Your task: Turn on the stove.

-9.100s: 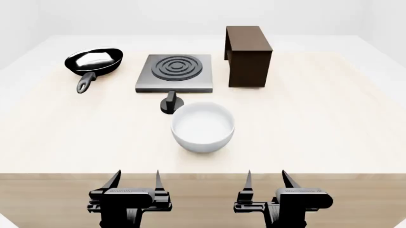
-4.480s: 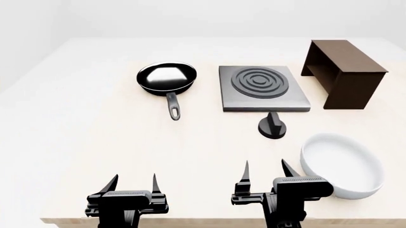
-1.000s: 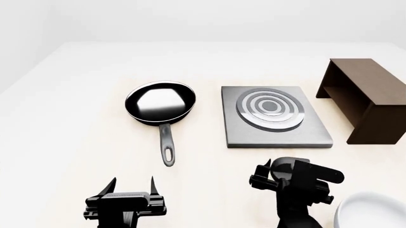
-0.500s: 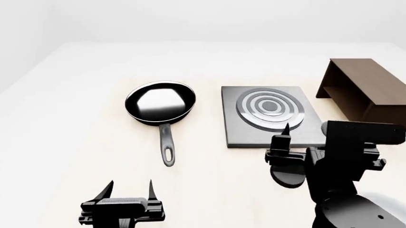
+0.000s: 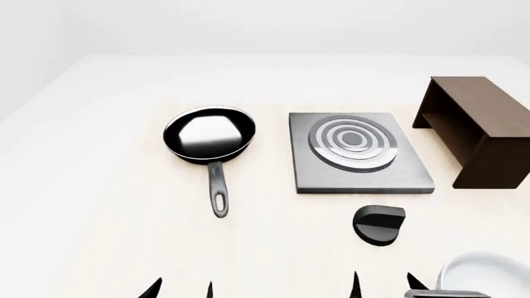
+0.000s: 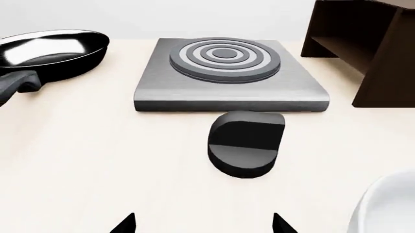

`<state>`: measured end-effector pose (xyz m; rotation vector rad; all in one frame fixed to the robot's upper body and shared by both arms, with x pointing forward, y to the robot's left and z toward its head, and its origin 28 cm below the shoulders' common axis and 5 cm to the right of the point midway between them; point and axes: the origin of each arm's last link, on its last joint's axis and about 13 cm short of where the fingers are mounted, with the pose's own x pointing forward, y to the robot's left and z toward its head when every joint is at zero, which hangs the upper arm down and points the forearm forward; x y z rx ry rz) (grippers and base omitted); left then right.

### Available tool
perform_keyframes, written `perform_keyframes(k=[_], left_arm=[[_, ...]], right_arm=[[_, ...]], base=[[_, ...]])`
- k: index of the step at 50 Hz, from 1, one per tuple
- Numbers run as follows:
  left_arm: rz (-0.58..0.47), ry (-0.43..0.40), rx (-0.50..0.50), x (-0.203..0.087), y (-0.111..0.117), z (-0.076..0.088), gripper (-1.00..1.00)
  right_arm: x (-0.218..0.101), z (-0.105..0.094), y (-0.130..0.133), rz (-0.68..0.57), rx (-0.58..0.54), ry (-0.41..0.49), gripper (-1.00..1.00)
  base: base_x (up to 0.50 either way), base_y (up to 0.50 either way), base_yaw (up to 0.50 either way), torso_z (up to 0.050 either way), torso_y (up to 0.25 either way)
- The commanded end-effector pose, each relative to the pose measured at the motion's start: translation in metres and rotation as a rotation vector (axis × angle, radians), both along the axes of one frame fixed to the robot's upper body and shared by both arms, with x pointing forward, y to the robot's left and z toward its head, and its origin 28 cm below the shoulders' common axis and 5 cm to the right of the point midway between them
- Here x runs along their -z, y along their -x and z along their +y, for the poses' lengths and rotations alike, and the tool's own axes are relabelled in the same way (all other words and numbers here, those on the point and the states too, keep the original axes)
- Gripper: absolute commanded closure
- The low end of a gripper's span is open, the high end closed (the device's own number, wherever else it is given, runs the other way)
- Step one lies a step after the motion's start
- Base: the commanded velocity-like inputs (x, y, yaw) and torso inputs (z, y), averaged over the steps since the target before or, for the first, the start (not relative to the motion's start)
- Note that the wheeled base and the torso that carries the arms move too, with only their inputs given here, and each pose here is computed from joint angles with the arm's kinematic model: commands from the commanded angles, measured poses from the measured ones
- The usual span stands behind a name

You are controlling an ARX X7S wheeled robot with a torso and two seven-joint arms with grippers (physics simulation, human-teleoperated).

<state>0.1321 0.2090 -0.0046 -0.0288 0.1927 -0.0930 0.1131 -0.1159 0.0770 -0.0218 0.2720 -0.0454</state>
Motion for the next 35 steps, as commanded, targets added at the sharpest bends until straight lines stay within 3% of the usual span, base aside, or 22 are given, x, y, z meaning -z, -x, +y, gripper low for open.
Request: perform_keyframes(k=[1, 9, 35], left_arm=[[0.095, 0.030, 0.045, 0.017, 0.027, -0.005, -1.00], [0.133, 0.028, 0.051, 0.029, 0.036, -0.009, -1.00], [0.205, 0.017, 0.023, 0.061, 0.029, -0.009, -1.00]], right_arm=[[0.070, 0.002, 0.051, 0.133, -0.057, -0.083, -1.00], [0.089, 0.000, 0.056, 0.146, -0.069, -0.090, -1.00], [0.139, 0.004, 0.046, 0.201, -0.104, -0.024, -1.00]], base=[[0.00, 0.00, 0.00, 0.000, 0.000], [0.00, 0.00, 0.00, 0.000, 0.000], [0.01, 0.00, 0.00, -0.004, 0.000]])
